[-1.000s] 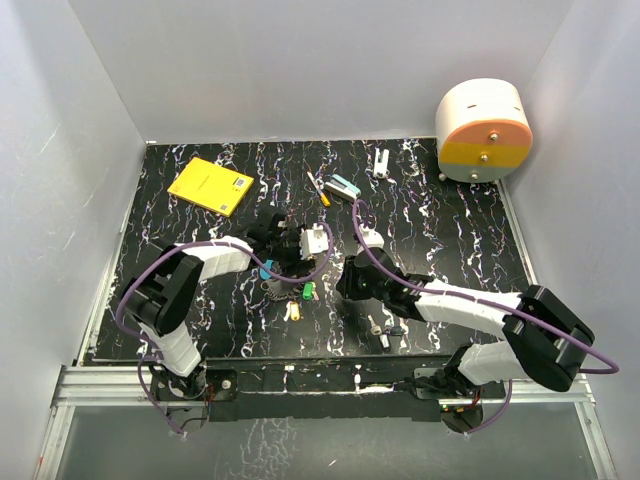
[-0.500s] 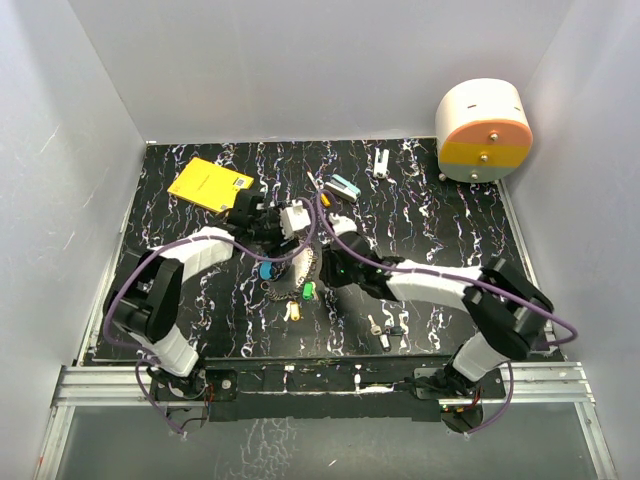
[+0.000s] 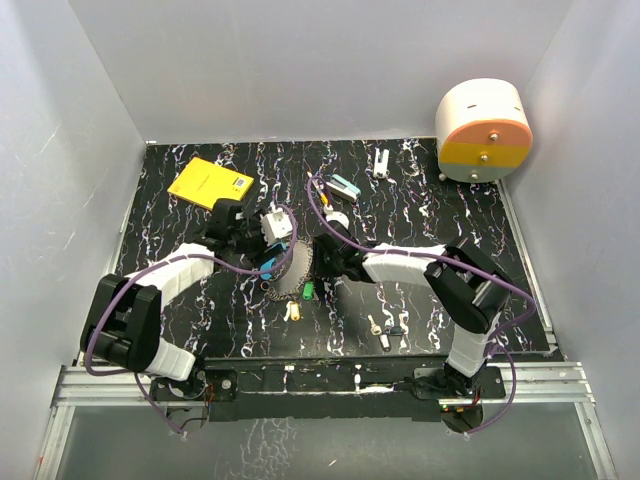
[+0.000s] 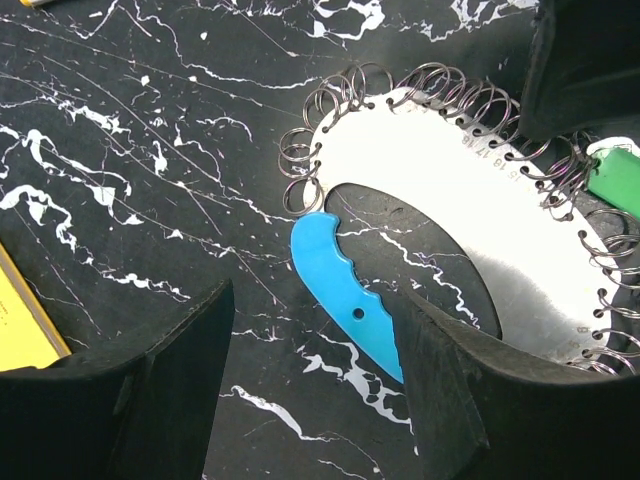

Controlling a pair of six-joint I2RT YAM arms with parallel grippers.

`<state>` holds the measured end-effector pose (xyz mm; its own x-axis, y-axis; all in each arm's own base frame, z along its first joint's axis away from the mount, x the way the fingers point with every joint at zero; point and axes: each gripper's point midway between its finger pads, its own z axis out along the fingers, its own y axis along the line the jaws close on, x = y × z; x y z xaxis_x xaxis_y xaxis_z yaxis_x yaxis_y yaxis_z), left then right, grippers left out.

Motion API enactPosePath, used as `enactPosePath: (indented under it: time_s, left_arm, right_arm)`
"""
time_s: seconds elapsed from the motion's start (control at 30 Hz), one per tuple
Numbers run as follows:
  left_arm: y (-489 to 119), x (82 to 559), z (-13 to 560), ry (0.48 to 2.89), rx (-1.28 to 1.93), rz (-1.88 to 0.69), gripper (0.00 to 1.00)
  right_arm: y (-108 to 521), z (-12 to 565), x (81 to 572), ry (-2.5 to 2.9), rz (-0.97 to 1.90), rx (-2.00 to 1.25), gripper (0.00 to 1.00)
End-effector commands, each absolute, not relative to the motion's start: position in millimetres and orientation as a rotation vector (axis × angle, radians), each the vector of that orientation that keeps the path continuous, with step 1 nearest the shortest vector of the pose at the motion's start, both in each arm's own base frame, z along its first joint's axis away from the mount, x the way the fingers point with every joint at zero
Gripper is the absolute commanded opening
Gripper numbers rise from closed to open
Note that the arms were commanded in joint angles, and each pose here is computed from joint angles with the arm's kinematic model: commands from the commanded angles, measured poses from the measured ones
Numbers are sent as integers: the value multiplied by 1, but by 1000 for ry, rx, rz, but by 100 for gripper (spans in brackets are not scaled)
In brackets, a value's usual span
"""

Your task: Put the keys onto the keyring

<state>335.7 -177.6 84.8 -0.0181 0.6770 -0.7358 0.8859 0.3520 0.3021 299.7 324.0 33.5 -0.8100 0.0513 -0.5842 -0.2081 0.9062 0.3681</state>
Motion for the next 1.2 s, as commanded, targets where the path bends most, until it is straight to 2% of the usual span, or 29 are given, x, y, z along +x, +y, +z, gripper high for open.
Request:
enactPosePath:
  time_s: [0.0,0.53,1.07,1.17]
  left_arm:
    - [-176,336,99,1706,1367,-295,63]
    - [-173,332,96,1713,1346,-303,63]
    - [-174,333,97,1712,1335,-312,63]
    - [-175,334,100,1709,1333,-318,63]
  right_arm:
    - [330,48,314,2435,597,24,31]
    - [340,57,330,2384,675,119,30]
    - [338,61,328,2384,710,132,9]
    - [340,66,324,2384,737,121,8]
